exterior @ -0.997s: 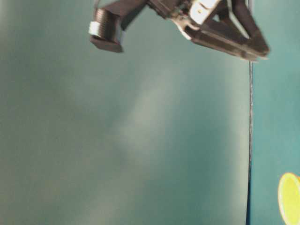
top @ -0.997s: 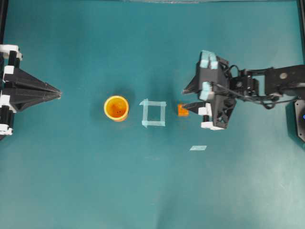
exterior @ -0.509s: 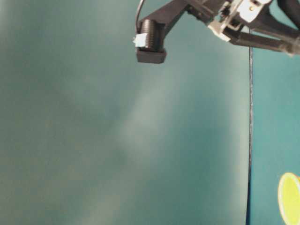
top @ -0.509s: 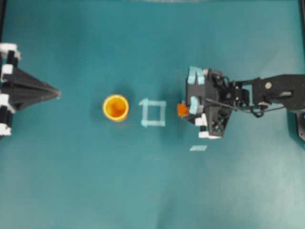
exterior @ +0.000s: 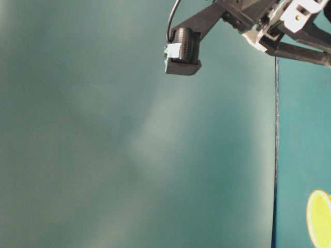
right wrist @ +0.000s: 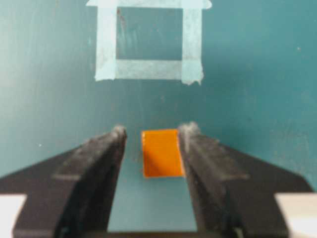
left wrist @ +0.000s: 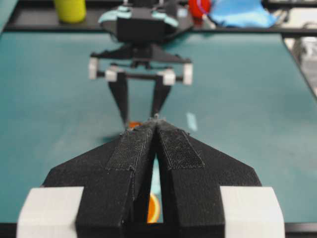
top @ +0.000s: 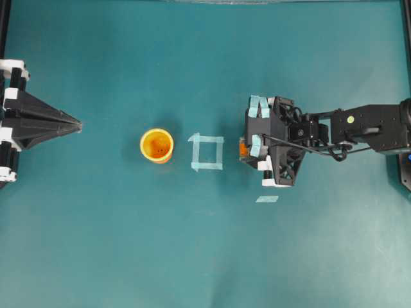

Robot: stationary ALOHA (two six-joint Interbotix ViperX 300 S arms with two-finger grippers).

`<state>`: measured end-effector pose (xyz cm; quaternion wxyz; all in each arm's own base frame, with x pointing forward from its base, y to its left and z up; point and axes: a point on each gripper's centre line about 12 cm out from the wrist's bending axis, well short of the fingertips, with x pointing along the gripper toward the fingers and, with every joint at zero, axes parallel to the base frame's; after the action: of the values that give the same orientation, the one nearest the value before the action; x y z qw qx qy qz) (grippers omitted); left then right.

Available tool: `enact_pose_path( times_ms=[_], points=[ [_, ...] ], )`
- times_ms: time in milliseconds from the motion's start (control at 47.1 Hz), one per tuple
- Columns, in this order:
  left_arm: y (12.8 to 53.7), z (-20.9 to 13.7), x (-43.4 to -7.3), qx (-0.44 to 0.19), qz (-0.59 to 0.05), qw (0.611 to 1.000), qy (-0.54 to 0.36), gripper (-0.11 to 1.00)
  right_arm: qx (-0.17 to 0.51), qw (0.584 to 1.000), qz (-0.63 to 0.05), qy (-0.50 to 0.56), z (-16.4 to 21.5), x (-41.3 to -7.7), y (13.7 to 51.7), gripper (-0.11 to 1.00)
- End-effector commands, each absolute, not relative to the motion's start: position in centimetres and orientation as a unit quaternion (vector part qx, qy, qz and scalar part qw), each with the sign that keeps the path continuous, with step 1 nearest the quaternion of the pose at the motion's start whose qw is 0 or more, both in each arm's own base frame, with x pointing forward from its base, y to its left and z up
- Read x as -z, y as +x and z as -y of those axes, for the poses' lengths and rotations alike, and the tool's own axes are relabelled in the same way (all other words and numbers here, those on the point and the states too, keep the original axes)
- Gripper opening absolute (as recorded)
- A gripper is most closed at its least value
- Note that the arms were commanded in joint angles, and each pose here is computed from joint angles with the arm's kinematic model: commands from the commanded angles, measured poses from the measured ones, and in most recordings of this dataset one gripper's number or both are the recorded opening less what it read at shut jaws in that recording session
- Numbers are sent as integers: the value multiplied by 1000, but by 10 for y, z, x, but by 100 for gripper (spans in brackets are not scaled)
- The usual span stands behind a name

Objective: Move the block backward with right arm.
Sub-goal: 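Lower the right gripper around the orange cube and close on it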

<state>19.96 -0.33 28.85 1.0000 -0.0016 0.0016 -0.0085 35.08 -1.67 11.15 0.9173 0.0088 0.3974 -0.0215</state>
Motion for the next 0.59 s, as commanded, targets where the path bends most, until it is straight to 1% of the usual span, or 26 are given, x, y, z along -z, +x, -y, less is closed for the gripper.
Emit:
enact_pose_path(
  times_ms=[0, 573],
  points=[
    [201, 4, -301, 9, 15, 1000, -1, 0, 22, 923, -385, 8, 18, -118, 356, 55],
    [201, 3, -301, 9, 15, 1000, -1, 0, 34, 922, -385, 5, 30, -118, 355, 55]
  ],
)
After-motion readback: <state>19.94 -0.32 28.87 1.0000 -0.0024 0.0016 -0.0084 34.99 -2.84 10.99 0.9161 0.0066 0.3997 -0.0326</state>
